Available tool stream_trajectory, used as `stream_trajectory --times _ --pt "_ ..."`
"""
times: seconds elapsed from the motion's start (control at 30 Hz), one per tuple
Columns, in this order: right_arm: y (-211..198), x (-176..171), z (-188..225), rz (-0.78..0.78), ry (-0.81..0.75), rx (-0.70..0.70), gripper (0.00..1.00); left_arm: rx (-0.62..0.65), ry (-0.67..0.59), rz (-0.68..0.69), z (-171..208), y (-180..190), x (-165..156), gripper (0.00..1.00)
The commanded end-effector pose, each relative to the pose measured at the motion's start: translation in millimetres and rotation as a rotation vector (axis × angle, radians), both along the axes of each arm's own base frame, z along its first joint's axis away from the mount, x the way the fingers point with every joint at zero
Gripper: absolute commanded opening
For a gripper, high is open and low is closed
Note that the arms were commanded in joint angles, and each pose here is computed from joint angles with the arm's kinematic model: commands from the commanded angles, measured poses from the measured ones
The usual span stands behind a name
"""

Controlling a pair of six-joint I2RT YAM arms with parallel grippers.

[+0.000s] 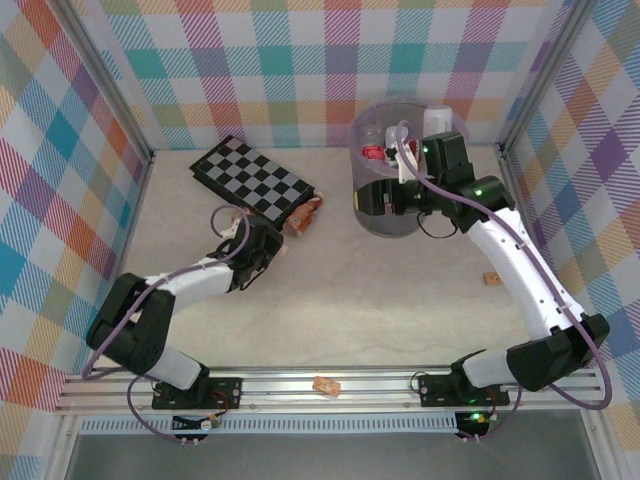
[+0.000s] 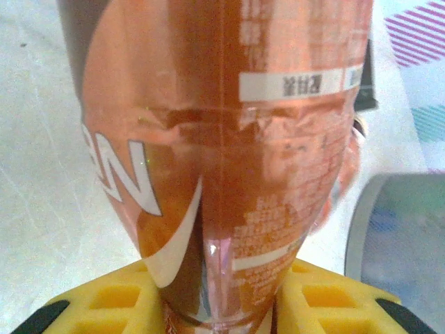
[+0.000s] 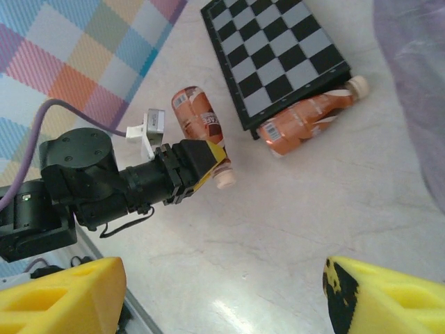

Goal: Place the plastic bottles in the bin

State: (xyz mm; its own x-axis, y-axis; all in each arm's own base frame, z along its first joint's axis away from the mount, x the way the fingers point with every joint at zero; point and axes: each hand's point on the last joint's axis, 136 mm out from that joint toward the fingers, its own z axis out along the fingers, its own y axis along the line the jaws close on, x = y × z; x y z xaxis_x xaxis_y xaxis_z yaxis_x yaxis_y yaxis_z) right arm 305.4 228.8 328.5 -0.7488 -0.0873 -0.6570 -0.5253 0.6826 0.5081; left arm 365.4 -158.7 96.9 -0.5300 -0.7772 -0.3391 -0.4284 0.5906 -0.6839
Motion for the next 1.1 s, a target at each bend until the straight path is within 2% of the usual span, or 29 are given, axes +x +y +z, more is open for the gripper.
stream_trajectory --times 0.0,0.1,0.13,0.17,0.27,0.43,0.6,0.87,1.07 --pt "16.5 -12.0 16.5 0.083 -0.008 0.118 0.75 0.12 -0.033 -0.098 19.7 4.9 -16.1 0.34" --pt "25.2 -15.7 20.1 0.127 -0.008 0.18 0.75 0.174 -0.078 -0.195 42.1 0.9 -26.5 0.33" --pt "27.6 -16.8 21.0 0.14 -0.009 0.195 0.75 0.181 -0.113 -0.241 52.1 -3.8 -29.9 0.31" --pt "29.2 -17.3 20.0 0.147 -0.006 0.204 0.75 0.178 -0.145 -0.292 60.0 -9.9 -33.5 0.26" --pt "35.2 -19.8 16.2 0.17 0.006 0.214 0.75 0.146 -0.216 -0.432 78.8 -28.8 -45.2 0.18" --pt "47.0 -24.6 4.8 0.209 0.039 0.206 0.76 0.074 -0.291 -0.637 103.0 -63.4 -66.6 0.14" --pt "59.1 -23.4 -8.9 0.225 0.065 0.182 0.79 0.008 -0.379 -0.798 124.9 -97.2 -87.2 0.05" --pt "81.6 -14.8 -32.7 0.245 0.097 0.142 0.84 -0.119 -0.48 -0.91 157.9 -123.8 -107.1 0.02" --pt "103.5 -11.1 -36.8 0.308 0.116 0.206 0.87 -0.151 -0.498 -0.945 161.7 -135.5 -116.7 0.02"
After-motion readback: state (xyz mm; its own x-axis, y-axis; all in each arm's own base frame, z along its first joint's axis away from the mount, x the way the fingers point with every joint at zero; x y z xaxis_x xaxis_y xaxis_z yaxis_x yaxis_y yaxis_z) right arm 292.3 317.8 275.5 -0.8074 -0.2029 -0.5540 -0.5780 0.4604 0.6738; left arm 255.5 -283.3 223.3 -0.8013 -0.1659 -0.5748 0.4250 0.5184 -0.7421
